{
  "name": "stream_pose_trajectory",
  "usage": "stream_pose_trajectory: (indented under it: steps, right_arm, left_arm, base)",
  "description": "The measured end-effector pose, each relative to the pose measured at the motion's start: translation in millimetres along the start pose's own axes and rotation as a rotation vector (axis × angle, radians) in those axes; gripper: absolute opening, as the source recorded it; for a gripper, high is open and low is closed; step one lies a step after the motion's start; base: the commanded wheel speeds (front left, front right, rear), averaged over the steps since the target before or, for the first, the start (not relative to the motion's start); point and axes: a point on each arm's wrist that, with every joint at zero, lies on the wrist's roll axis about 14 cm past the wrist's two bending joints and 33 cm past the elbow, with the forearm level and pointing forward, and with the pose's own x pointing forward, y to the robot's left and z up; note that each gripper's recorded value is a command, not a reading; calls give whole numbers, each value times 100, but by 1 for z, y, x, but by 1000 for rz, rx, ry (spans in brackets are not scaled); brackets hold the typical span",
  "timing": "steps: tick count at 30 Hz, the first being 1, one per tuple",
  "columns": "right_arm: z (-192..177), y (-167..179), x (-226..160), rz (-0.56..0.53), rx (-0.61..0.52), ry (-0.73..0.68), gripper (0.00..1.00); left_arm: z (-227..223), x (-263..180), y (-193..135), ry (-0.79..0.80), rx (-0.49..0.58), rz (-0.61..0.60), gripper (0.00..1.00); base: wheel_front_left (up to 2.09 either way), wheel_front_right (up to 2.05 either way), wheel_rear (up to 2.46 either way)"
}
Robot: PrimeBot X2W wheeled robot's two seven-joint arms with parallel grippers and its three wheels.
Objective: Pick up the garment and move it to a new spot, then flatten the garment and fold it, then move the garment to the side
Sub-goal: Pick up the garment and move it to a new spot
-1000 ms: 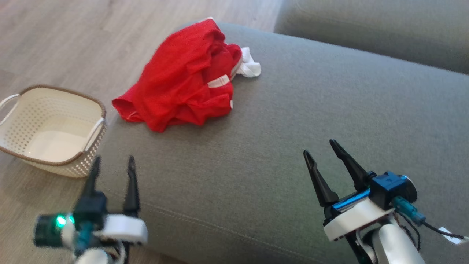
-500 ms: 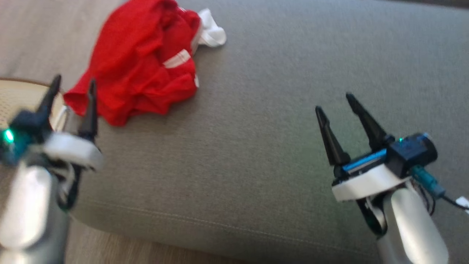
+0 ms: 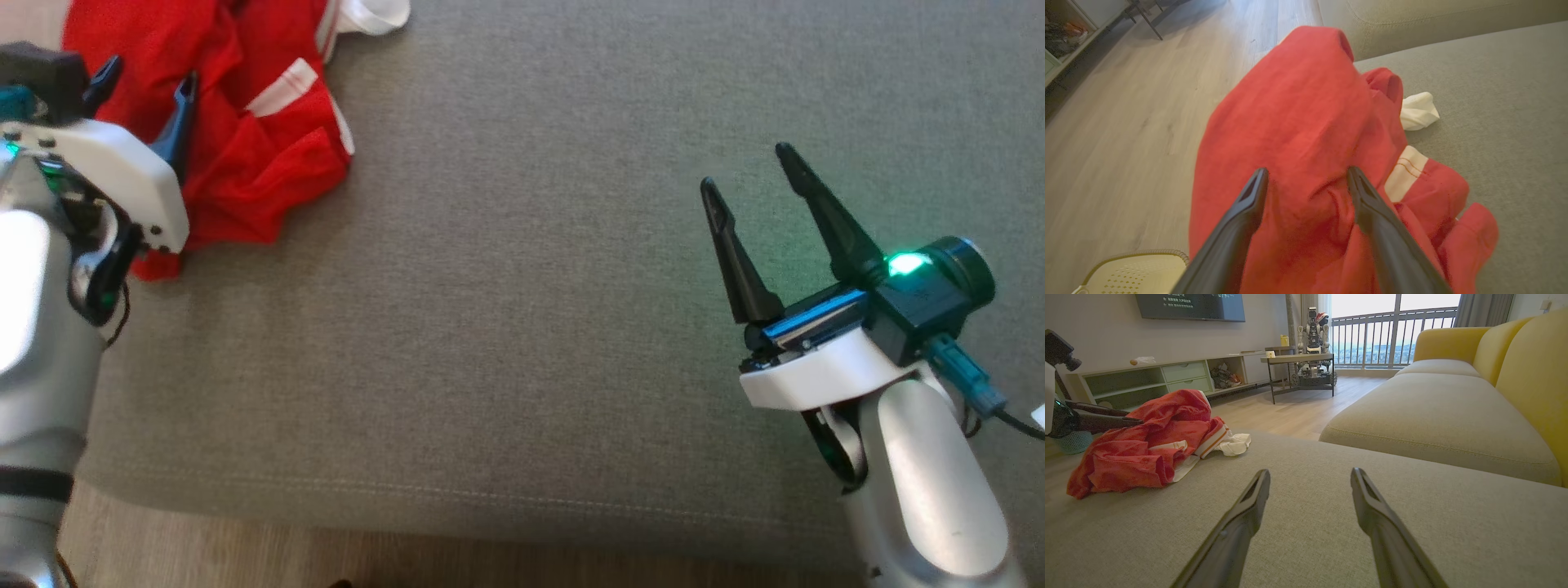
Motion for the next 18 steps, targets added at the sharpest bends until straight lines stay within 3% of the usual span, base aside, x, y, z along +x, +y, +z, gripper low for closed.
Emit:
stream_pose_trajectory:
  steps: [6, 7, 9, 18]
  right_arm:
    - [-8, -12, -3, -28, -3, 17, 100]
    - [-9, -13, -3, -31, -4, 20, 100]
    - [-10, -15, -5, -36, -5, 23, 100]
    - [-2, -14, -7, -35, -14, 14, 100]
  left_arm:
    - [-26, 20, -4, 131, -35, -29, 100]
    - [-30, 21, -4, 149, -44, -30, 96]
    - [-36, 23, -6, 175, -30, -41, 0]
    - [-17, 17, 15, 79, -58, 13, 0]
  base:
    - [0, 0, 0]
    - [0, 0, 0]
    - [0, 0, 0]
    - [0, 0, 0]
